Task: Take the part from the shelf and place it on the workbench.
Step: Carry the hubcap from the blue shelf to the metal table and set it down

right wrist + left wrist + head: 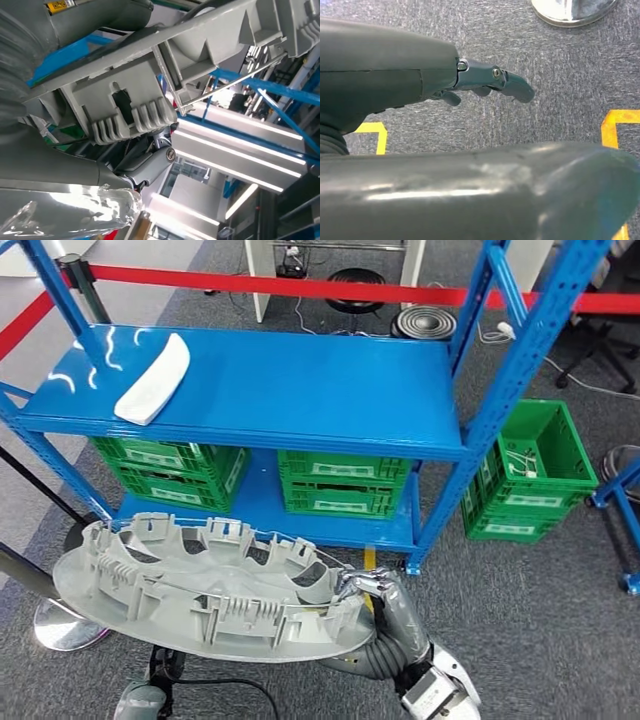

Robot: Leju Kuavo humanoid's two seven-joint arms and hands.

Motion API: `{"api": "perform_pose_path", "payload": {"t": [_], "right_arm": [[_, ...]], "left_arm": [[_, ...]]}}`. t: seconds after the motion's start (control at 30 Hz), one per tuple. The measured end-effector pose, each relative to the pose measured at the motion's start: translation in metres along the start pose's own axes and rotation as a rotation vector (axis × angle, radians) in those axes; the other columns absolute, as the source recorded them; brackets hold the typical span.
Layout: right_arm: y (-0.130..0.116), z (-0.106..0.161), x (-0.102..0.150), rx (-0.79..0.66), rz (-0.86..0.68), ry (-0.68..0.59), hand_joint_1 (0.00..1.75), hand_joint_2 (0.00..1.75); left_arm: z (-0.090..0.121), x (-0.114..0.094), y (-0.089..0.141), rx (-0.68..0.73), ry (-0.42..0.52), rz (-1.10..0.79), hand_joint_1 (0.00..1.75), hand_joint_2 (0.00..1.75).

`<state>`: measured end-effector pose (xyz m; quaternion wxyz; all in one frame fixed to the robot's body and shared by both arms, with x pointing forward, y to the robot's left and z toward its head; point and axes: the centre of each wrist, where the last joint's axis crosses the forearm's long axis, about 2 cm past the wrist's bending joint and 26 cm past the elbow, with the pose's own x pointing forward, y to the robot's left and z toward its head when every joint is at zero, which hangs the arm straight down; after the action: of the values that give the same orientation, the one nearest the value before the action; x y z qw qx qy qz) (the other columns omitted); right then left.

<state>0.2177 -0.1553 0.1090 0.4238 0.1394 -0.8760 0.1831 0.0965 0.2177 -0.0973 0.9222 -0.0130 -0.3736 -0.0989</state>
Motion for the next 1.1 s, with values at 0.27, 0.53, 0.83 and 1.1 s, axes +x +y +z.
{"api": "perform_pose_path", "payload": {"t": [0.27,0.53,0.83,1.1], "right_arm": [[0.0006,-0.0010,0.0001,-0.003,-0.006,-0.003,1.75,1.75],[0.0007,-0.0021,0.0002,-0.002,-0.008,-0.006,1.75,1.75],[0.0017,-0.0008,-0.0021,0.010,-0.018,0.002,1.75,1.75],[0.0029,-0.0056,-0.0029,0.014,-0.046,-0.002,1.75,1.75]], "left_arm": [[0.0005,-0.0009,0.0005,0.000,0.002,-0.002,0.00,0.00],[-0.0005,0.0003,0.0020,0.002,-0.001,-0.005,0.00,0.00],[0.0016,-0.0038,0.0042,0.013,0.003,-0.001,0.00,0.00],[0.0025,-0.0059,0.0061,0.020,0.003,-0.003,0.00,0.00]]}}
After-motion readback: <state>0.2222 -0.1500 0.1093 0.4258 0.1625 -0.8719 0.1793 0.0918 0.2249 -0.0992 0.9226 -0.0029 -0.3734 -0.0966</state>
